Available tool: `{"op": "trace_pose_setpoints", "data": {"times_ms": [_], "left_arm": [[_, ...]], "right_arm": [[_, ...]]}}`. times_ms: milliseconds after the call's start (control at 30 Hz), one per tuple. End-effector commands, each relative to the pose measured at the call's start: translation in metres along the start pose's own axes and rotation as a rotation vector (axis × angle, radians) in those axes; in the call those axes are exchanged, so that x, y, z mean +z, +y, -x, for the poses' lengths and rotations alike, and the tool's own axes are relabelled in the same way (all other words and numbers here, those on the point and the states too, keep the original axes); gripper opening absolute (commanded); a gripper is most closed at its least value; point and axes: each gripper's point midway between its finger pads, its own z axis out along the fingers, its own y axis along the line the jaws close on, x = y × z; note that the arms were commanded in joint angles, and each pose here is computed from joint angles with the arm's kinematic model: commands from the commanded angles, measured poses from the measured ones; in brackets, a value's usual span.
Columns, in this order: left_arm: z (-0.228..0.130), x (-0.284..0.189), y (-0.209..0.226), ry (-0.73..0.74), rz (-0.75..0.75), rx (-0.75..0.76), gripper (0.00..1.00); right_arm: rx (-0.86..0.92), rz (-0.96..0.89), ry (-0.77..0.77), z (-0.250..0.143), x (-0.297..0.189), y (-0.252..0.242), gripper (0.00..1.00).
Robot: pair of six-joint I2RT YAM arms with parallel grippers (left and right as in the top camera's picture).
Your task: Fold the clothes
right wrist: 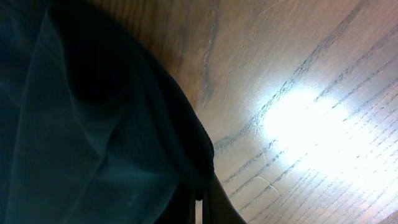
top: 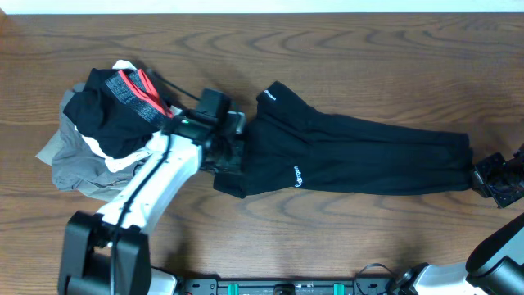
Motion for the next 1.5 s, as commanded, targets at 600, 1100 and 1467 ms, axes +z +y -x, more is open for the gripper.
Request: {"op": "trace_pose_setpoints", "data": {"times_ms": [600, 1100, 1467], "left_arm": [[-0.002, 0.007, 0.017, 0.083, 0.051, -0.034, 0.06], [-0.020, -0.014, 0.039, 0.129, 0.103, -0.043, 0.37], [0.004, -0.029, 0.037, 0.063, 0.123, -0.019, 0.50]], "right_arm": [[0.070, -0.231, -0.098, 0.013, -0.008, -0.038, 0.01], [0.068, -0.268, -0.098, 0.012, -0.010, -0.045, 0.15], [-0.027, -0.037, -0.071, 0.017, -0.012, -0.001, 0.24]]}}
